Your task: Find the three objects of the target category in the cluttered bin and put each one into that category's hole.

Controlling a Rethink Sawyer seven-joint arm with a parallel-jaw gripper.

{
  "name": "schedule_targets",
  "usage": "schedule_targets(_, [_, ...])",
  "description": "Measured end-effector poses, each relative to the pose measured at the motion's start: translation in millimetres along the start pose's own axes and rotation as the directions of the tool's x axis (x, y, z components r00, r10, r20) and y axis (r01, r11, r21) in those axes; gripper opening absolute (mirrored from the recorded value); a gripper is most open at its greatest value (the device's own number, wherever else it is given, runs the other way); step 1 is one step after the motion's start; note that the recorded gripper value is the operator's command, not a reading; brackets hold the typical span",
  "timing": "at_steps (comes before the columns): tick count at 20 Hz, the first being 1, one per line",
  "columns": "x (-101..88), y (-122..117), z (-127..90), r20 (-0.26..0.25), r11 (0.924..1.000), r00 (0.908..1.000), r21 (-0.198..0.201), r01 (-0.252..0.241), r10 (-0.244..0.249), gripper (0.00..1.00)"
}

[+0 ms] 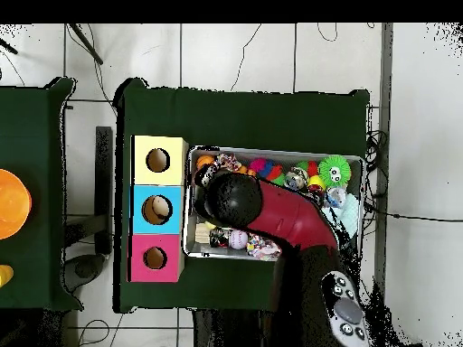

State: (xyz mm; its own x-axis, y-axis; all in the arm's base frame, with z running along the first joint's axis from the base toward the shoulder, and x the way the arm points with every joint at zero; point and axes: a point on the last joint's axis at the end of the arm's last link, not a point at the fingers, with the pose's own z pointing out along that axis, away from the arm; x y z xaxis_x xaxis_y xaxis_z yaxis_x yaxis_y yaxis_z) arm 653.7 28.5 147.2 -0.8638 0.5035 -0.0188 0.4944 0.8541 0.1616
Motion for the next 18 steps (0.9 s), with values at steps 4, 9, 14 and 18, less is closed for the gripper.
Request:
schedule_targets(4, [-4.3,-18,21,-0.043,0.9995,0.9986,-0.009,-0.03,0.029,0.0])
schedule_targets(9, [-0.5,-32,48,-0.095,0.9992,0.9948,-0.015,-0.038,0.036,0.0])
schedule_targets(14, [13.4,-20,69,-0.113,0.9997,0.9934,0.004,0.022,-0.022,0.0])
schedule_targets(18, [19.5,-4,74,-0.114,0.9985,0.992,0.0,0.054,-0.054,0.0])
